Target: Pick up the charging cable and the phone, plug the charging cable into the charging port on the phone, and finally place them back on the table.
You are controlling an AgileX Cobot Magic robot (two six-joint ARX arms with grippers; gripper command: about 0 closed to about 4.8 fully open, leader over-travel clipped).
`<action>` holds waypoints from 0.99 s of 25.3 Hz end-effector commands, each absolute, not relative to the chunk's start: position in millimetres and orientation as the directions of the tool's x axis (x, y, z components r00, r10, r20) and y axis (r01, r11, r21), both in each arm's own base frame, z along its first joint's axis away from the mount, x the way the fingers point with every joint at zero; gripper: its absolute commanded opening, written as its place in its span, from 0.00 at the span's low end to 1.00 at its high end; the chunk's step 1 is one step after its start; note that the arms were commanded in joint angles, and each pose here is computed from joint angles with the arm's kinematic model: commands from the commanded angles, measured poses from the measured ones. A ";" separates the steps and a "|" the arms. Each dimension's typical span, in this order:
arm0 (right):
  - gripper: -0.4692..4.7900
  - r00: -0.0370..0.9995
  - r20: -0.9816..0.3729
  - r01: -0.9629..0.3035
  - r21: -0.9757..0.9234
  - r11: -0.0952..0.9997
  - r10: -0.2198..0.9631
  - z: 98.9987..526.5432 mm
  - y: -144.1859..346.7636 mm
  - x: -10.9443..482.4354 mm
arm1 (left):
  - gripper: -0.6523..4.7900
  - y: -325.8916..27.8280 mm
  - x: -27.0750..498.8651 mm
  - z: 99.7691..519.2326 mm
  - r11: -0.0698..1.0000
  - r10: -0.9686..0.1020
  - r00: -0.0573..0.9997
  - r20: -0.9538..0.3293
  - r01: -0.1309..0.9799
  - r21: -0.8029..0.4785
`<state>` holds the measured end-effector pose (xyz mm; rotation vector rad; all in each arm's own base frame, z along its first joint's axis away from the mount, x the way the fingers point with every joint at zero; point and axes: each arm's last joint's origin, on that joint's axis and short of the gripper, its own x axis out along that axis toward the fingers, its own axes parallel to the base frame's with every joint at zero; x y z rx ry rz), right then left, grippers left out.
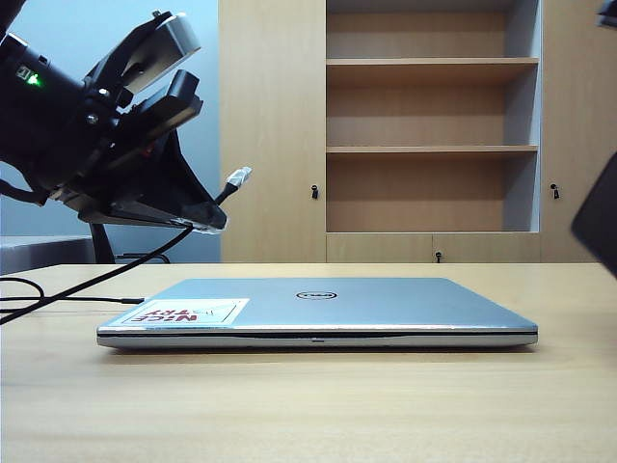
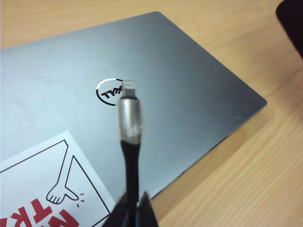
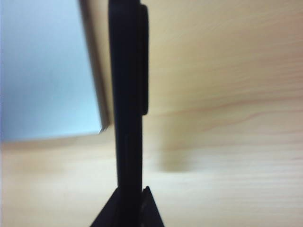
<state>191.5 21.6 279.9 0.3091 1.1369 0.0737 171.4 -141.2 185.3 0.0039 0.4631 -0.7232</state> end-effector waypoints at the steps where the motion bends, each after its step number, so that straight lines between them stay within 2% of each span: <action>1: 0.08 0.407 -0.886 0.018 0.251 0.968 0.222 280.7 38.5 191.4 | 0.11 -141.8 171.3 187.4 0.749 -0.644 0.653 -0.398 0.644 -0.155; 3: 0.08 0.372 -0.908 0.004 0.207 0.978 0.191 277.5 45.2 190.5 | 0.11 -141.8 171.3 187.3 0.749 -0.644 0.653 -0.399 0.644 -0.156; 8: 0.08 0.194 -0.969 0.005 0.159 0.987 0.155 258.4 53.1 194.9 | 0.11 -141.9 171.3 187.4 0.749 -0.644 0.653 -0.399 0.644 -0.155; 14: 0.08 0.105 -0.985 0.015 0.139 0.990 0.137 243.6 56.2 204.5 | 0.11 -141.9 171.3 187.4 0.749 -0.644 0.653 -0.399 0.644 -0.155; 19: 0.09 0.106 -0.984 0.015 0.144 0.989 0.142 243.1 56.4 205.1 | 0.11 -141.9 171.3 187.4 0.749 -0.644 0.653 -0.399 0.644 -0.155; 22: 0.24 0.109 -0.983 0.014 0.148 0.989 0.146 243.2 56.6 205.4 | 0.11 -141.9 171.3 187.4 0.749 -0.644 0.653 -0.398 0.644 -0.155; 25: 0.25 0.127 -0.980 0.011 0.153 0.988 0.151 243.4 57.1 207.3 | 0.11 -141.9 171.3 187.4 0.749 -0.644 0.653 -0.399 0.644 -0.155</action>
